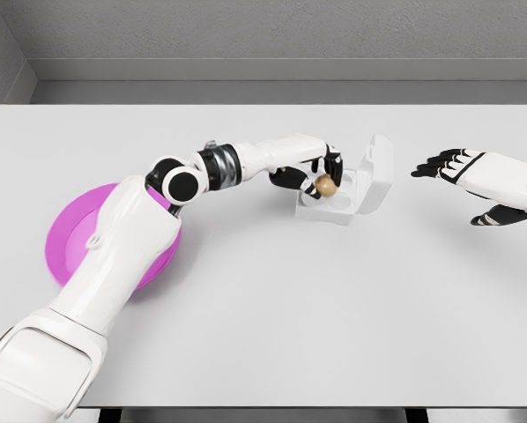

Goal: Pack egg into the box and close the box lid

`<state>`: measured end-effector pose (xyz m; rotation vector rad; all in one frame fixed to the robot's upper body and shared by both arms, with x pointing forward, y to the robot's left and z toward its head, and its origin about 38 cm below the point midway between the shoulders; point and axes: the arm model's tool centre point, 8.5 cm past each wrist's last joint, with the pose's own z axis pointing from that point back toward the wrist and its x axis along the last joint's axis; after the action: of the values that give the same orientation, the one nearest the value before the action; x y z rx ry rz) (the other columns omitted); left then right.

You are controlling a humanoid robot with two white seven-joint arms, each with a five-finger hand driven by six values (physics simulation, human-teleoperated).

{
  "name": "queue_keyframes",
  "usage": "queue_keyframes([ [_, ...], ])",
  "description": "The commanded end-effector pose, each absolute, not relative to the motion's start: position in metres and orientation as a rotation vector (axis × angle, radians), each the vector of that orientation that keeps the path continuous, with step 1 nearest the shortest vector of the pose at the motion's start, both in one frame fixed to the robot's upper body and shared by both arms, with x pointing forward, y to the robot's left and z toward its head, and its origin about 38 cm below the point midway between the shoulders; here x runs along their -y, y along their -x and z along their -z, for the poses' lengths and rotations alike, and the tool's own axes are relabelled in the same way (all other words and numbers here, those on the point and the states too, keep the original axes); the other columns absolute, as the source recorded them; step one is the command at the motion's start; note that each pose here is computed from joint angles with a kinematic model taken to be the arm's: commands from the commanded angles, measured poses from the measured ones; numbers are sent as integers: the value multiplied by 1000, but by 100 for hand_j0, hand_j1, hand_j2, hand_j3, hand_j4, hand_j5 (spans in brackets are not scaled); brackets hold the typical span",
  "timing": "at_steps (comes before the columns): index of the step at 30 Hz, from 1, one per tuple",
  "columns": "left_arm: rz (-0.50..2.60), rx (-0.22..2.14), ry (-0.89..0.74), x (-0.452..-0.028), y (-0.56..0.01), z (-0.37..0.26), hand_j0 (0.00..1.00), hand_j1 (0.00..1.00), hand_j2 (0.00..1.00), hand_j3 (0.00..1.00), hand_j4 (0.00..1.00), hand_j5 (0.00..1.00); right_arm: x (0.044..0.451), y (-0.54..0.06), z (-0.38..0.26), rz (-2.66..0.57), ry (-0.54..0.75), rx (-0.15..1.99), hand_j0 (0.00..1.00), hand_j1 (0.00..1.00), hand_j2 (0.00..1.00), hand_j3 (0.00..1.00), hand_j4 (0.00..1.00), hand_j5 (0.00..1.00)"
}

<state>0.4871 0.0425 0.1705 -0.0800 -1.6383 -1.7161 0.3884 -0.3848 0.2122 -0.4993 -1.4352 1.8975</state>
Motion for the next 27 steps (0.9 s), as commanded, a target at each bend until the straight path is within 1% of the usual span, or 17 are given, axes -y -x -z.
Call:
queue_keyframes([
  [1, 1707, 1639, 88, -41, -487, -170, 46, 46, 46, 46, 46, 46, 385, -388, -213, -1892, 499, 1438, 100, 100, 100, 100, 100, 100],
  [2, 1706, 1641, 89, -41, -487, -171, 50, 50, 50, 50, 50, 50, 385, -388, -213, -1892, 499, 1438, 100, 100, 100, 100, 100, 100],
  [3, 1706, 1637, 88, -41, -488, -170, 59, 59, 59, 59, 59, 59, 385, -388, -213, -1892, 499, 1438, 100, 100, 100, 100, 100, 100],
  [4, 1704, 1638, 88, -41, -488, -170, 62, 62, 62, 62, 62, 62, 385, -388, -213, -1892, 499, 1438, 100, 100, 100, 100, 100, 100],
  [5, 1702, 1629, 87, -42, -489, -169, 68, 68, 68, 68, 68, 68, 385, -389, -213, -1891, 498, 1439, 100, 100, 100, 100, 100, 100],
  [6, 1699, 1629, 82, -43, -492, -171, 69, 69, 69, 69, 69, 69, 385, -389, -213, -1891, 498, 1439, 100, 100, 100, 100, 100, 100],
  [7, 1699, 1627, 82, -44, -492, -170, 72, 72, 72, 72, 72, 72, 385, -389, -213, -1891, 498, 1439, 100, 100, 100, 100, 100, 100],
  [21, 1697, 1623, 91, -40, -491, -168, 73, 73, 73, 73, 73, 73, 384, -388, -214, -1895, 499, 1443, 100, 100, 100, 100, 100, 100],
  [27, 1697, 1626, 90, -41, -491, -169, 81, 81, 81, 81, 81, 81, 383, -389, -215, -1897, 499, 1443, 100, 100, 100, 100, 100, 100],
])
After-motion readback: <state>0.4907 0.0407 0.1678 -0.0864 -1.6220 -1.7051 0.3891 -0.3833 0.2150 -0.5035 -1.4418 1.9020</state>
